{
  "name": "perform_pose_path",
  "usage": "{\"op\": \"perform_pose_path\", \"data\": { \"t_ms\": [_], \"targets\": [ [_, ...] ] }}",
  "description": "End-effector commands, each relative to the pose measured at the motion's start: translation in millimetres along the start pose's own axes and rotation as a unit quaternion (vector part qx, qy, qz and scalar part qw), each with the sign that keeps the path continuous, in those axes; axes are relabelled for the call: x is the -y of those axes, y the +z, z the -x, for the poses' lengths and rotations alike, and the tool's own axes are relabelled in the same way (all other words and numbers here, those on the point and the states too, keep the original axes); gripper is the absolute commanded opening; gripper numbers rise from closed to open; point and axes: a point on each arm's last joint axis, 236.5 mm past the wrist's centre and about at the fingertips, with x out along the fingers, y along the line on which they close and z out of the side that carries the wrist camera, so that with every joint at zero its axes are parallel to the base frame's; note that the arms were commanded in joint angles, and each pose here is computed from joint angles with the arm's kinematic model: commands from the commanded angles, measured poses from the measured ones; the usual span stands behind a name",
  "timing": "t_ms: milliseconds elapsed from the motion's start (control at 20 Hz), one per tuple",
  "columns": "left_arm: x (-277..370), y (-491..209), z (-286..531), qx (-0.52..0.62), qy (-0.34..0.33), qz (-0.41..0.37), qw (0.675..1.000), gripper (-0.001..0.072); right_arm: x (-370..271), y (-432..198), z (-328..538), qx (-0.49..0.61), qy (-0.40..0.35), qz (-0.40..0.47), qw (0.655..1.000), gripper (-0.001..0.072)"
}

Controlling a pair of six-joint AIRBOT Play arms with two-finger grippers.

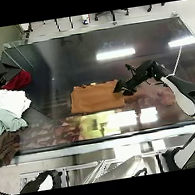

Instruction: Fold the shirts.

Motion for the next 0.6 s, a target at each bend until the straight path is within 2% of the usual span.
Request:
{"op": "perform_pose_path", "data": {
  "t_ms": [0,100,150,350,550],
  "targets": [
    [0.6,-3.4,0.2,-0.007,-0.001,0.000,1.000,0.0020,0.7,12.8,-17.5,0.025,-0.005,0.002,1.000,0.0603],
    [0.5,-3.5,0.2,-0.007,0.000,0.000,1.000,0.0020,-1.2,16.9,-16.7,0.033,-0.002,0.002,0.999,0.0116],
    [0.6,-3.6,0.2,-0.007,-0.001,0.000,1.000,0.0020,-2.1,19.2,-15.2,0.038,-0.002,0.003,0.999,0.0019],
    [0.5,-5.0,0.2,-0.010,0.000,0.000,1.000,0.0020,-8.8,37.8,16.2,0.088,-0.001,0.006,0.996,0.0018],
    [0.4,-5.4,0.1,-0.011,0.000,-0.001,1.000,0.0020,14.5,70.2,122.5,0.202,0.001,-0.029,0.979,0.0017]
  ]
}}
